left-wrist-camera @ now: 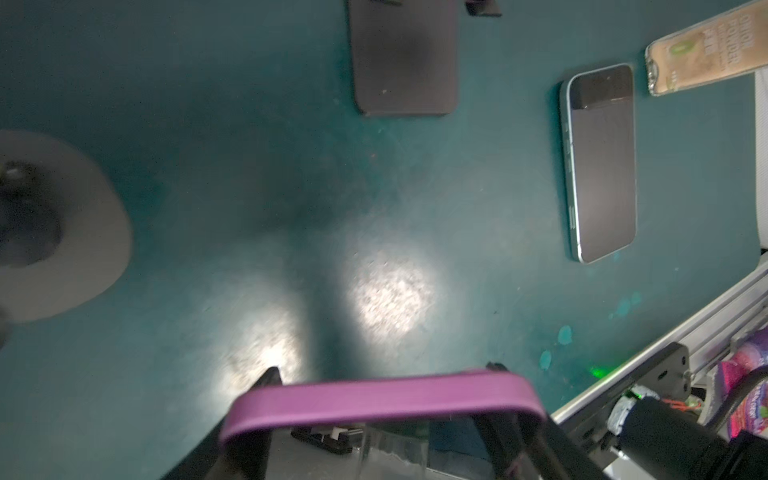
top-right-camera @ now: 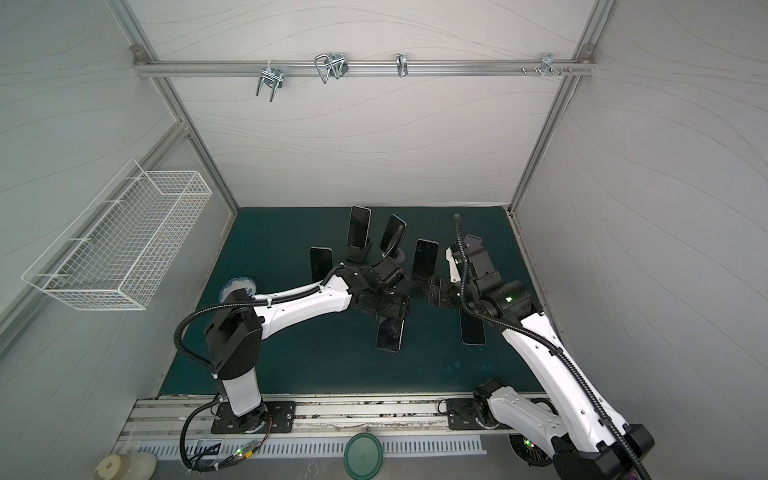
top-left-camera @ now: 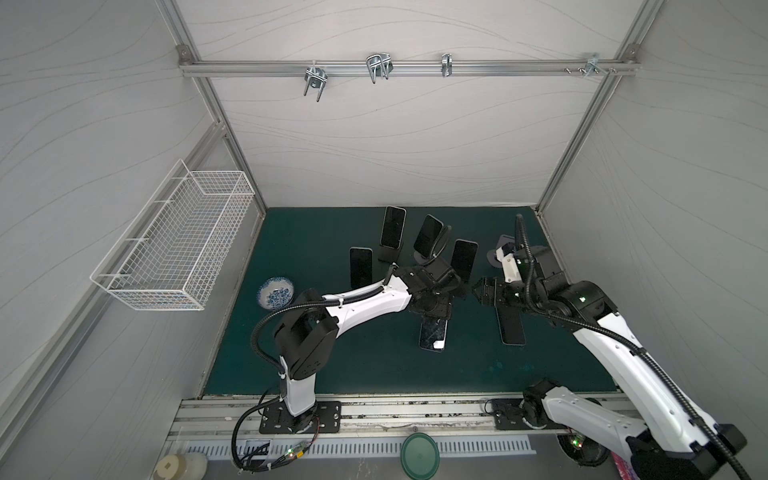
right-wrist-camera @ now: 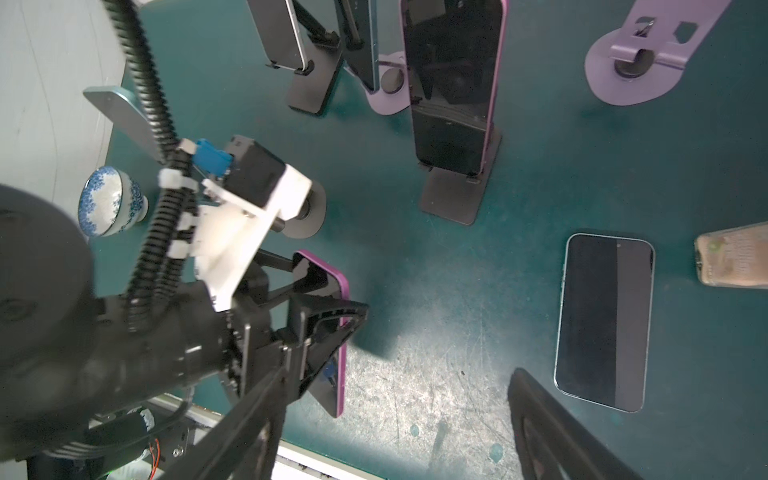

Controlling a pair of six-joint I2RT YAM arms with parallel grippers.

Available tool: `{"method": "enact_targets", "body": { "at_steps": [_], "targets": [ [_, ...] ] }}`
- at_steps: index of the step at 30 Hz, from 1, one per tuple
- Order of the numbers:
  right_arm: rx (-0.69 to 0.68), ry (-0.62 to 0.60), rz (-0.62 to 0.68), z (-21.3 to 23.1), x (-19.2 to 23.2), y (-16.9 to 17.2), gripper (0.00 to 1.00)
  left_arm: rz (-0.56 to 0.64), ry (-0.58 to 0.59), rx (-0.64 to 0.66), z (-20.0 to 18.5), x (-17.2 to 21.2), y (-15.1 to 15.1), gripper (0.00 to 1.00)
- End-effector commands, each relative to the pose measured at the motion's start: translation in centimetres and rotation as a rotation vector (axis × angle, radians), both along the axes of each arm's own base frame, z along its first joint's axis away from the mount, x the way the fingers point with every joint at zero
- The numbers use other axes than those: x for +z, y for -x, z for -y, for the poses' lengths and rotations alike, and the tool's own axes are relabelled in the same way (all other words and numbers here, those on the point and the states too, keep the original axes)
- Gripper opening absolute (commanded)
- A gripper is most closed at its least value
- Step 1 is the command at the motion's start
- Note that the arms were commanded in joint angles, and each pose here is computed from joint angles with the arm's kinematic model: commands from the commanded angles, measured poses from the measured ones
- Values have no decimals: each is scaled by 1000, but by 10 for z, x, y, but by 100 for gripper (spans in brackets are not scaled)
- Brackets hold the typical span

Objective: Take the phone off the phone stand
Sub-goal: 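Carry the phone toward the robot and lower it flat onto the table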

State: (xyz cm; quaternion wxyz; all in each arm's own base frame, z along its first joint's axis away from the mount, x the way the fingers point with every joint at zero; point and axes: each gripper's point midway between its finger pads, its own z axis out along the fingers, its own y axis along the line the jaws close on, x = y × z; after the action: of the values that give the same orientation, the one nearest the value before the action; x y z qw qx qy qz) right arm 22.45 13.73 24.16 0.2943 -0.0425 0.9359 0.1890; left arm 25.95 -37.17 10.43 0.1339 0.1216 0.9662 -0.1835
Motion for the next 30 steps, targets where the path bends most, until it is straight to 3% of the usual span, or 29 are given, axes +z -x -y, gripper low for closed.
{"method": "enact_targets", "body": {
  "at_steps": [1,21,30],
  "targets": [
    [-10,29,-8,11,-5,8,84,20,103,28,34,23,-13,47],
    [-14,24,-39,24,-24,12,85,-85,51,132,79,-35,-15,46],
    [-35,13,-140,30,-49,24,85,-97,-12,179,80,-53,-17,47]
  ]
}}
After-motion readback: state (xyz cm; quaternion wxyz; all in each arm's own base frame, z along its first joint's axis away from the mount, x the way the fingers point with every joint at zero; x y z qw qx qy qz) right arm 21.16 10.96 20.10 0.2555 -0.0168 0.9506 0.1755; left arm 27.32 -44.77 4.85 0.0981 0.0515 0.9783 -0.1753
